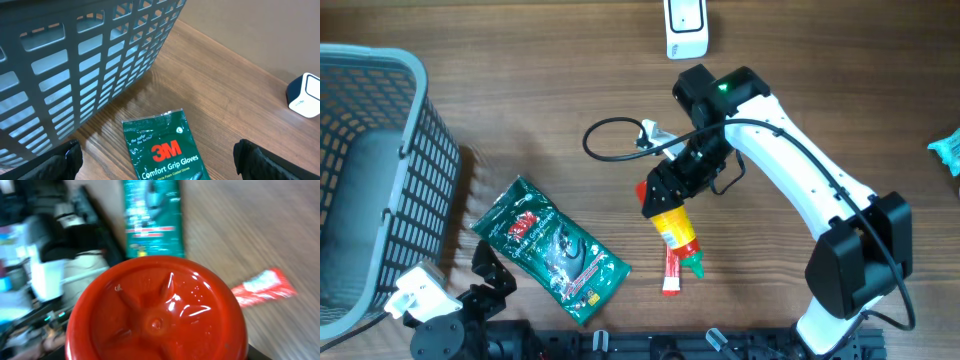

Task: Scan the item barcode
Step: 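Carry the sauce bottle up to the white scanner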

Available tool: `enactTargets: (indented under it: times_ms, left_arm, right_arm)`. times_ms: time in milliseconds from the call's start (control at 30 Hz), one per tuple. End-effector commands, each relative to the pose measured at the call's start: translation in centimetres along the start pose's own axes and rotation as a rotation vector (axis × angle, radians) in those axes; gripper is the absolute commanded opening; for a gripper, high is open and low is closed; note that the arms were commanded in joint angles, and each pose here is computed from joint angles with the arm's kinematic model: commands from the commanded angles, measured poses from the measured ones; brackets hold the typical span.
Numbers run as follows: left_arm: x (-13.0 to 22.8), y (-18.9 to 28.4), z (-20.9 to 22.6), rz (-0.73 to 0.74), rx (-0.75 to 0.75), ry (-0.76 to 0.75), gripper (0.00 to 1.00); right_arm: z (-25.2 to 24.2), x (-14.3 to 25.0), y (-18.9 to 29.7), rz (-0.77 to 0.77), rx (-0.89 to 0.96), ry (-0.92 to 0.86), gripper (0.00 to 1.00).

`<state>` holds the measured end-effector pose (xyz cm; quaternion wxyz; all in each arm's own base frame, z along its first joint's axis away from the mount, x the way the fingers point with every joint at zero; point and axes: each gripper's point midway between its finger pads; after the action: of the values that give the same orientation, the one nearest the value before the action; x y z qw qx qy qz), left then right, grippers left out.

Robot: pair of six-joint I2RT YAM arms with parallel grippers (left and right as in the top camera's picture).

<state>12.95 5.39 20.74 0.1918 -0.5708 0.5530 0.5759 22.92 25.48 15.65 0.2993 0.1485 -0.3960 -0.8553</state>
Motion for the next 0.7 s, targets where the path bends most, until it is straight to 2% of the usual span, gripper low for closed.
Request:
enactTargets:
  times_ms: [0,233,267,333,500,567,667]
  left_arm:
    - [0.0,0.1,-0.2,-0.005,0.014,0.01,1.0]
    - [-0.1,0.1,-0.2,-0.005,0.014,0.01,1.0]
    - [0.0,0.1,-0.2,-0.005,0.014,0.01,1.0]
    - [0.0,0.1,-0.2,-0.005,0.014,0.01,1.0]
    - [0.0,0.1,-0.2,-0.005,0.014,0.01,1.0]
    - [0.0,0.1,-0.2,-0.005,0.014,0.01,1.0]
    - [0.0,0.1,-0.2,-0.005,0.014,0.01,1.0]
  right_arm:
    - [-1.4,-2.6,4.0,-0.143,0.221,-0.042,0.29]
    - [-7.2,-6.7,11.1,-0.41,0.691,-0.197,0.31]
    - [-7.6,-7.2,11.6,-0.431,0.718,-0.188,0.2]
    - [-8.0,-8.0,12.6,-0.475,0.766,-0.174,0.2]
    - [-9.0,-11.4,16.4,-0.637,0.925,-0.095,0.27]
    - [-8.9,-12.9,17.6,-0.675,0.973,-0.005,0.28]
    - [-10.0,-14.1,20.3,-0.747,1.101,0.005,0.27]
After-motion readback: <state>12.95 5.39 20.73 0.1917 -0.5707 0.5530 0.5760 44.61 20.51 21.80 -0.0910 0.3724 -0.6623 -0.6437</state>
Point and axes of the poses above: each gripper's point midway between its finger pads, its own y axis back along the fingers, its own z axis along the line the jaws close on, x = y × z, and after that the axes turned 3 degrees about -y, right-handed
